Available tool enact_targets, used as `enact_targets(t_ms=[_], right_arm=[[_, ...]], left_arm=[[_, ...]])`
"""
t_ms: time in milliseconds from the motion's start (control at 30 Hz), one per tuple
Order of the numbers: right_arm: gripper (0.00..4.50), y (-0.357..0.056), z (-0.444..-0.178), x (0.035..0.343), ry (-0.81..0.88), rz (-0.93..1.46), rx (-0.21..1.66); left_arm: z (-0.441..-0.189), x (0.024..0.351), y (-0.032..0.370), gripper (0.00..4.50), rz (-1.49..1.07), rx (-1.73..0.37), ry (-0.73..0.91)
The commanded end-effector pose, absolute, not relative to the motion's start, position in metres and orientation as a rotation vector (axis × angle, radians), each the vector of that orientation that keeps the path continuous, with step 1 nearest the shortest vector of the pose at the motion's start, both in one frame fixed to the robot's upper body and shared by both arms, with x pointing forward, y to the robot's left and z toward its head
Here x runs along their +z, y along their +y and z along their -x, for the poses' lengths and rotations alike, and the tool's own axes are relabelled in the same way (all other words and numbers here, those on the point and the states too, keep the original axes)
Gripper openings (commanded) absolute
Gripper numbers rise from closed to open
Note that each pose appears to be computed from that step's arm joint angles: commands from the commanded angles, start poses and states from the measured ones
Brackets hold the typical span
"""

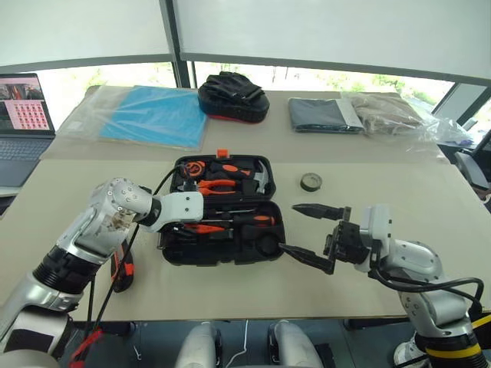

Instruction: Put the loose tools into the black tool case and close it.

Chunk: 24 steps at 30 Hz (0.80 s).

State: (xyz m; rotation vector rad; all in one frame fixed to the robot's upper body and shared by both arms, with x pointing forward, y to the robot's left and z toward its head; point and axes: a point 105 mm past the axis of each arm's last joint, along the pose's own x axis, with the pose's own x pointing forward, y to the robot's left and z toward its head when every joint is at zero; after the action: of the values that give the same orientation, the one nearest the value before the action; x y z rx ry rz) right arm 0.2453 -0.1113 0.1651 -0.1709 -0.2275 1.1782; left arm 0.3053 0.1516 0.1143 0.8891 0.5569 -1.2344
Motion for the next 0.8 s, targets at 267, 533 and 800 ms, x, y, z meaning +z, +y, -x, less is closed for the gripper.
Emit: enact_targets(t_ms=[267, 533, 800], right_arm=[[4.5, -0.105, -0.242, 0.171, -0.23, 0.17, 1.231], [4.5, -0.104, -0.246, 0.171, -0.239, 0.17, 1.212], [4.5, -0.106, -0.25, 0.175, -0.263, 0.181, 1.187]], left_arm=[[-0.313, 0.171, 0.154, 2.85, -0.744, -1.264, 0.216], [-0.318, 0.158, 0.154, 1.78, -0.554, -1.264, 0.141], [-0.314, 0.128, 0.153, 0.07, -0.53, -1.27, 0.166]])
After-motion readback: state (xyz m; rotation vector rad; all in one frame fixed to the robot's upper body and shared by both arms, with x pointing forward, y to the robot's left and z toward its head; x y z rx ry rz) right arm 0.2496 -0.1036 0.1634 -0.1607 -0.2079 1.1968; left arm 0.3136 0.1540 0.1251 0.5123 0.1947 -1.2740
